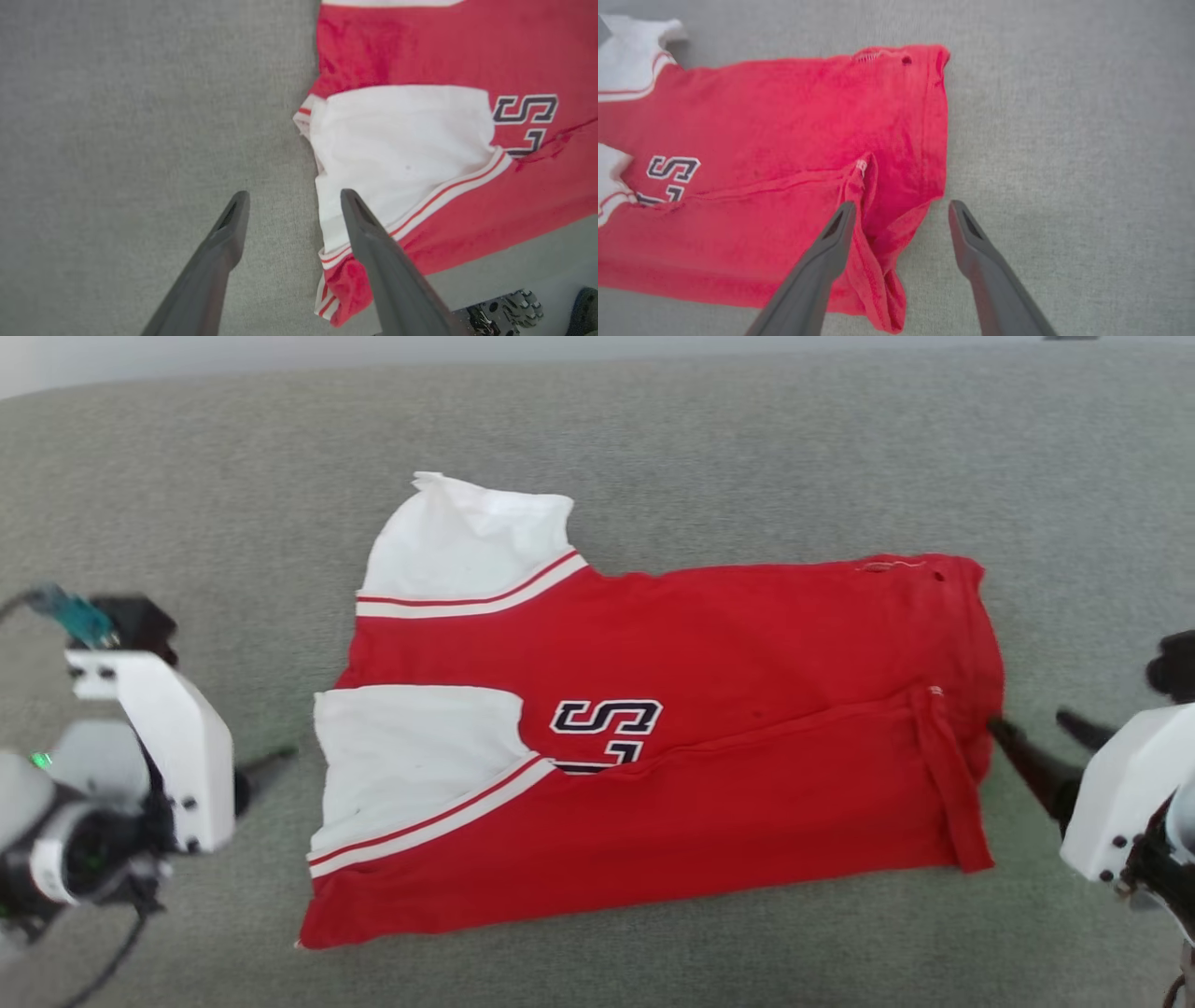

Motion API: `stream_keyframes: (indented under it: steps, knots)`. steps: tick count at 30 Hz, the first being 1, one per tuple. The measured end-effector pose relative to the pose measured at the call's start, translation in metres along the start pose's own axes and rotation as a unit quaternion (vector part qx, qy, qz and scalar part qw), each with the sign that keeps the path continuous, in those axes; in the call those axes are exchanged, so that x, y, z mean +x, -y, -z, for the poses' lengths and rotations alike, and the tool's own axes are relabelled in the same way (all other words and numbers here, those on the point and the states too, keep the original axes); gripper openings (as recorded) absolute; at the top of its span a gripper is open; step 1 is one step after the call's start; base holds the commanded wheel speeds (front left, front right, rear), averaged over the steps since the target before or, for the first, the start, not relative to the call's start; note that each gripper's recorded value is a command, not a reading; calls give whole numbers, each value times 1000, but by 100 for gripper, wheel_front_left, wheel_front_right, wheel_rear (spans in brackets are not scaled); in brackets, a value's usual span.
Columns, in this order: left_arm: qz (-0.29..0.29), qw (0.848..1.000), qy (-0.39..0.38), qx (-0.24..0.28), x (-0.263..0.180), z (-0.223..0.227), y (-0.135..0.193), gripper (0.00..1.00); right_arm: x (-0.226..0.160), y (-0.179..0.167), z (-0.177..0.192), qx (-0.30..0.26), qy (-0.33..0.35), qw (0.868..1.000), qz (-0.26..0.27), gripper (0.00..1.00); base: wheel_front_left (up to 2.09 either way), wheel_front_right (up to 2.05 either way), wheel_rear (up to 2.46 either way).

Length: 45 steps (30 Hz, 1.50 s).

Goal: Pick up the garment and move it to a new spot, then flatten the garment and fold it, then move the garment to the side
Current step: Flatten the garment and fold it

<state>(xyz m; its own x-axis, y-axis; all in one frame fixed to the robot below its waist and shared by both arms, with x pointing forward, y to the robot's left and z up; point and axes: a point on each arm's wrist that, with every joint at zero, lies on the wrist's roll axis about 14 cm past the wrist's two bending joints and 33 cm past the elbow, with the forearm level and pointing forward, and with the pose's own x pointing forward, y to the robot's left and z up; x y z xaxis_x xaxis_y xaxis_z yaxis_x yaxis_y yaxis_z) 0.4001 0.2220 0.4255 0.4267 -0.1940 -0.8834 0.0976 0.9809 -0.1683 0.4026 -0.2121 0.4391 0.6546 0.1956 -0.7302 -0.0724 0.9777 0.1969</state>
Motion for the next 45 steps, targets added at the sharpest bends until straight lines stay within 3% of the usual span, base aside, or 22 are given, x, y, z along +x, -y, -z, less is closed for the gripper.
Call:
stream_keyframes:
  steps: [3, 8, 17, 21, 29, 36, 37, 38, 45]
  knots:
    - [2, 999, 32, 15, -4, -30, 3, 100, -11, 1, -24, 19, 83, 996, 8, 100, 0, 0, 0]
    - [1, 996, 76, 51, -2, -76, 9, 100, -32, 0, -53, 39, 201, 979, 16, 100, 0, 0, 0]
    - [26, 984, 133, 112, 31, -150, 34, 100, -78, 30, -83, 5, 368, 925, 95, 100, 0, 0, 0]
    - [41, 983, 134, 122, 56, -169, 44, 100, -83, 43, -77, -2, 391, 912, 124, 100, 0, 0, 0]
    - [43, 987, 64, 141, 115, -172, 51, 100, -61, 53, -53, 16, 362, 922, 138, 100, 0, 0, 0]
    - [38, 990, 21, 133, 150, -164, 55, 100, -26, 44, -44, 16, 297, 949, 106, 100, 0, 0, 0]
    - [37, 991, 11, 126, 152, -163, 55, 45, -21, 41, -44, 16, 287, 953, 100, 100, 0, 0, 0]
    - [38, 992, 3, 124, 154, -161, 55, 0, -15, 40, -45, 10, 276, 956, 94, 100, 0, 0, 0]
    - [43, 991, -9, 123, 157, -160, 60, 0, 26, 32, -55, -24, 186, 981, 54, 100, 0, 0, 0]
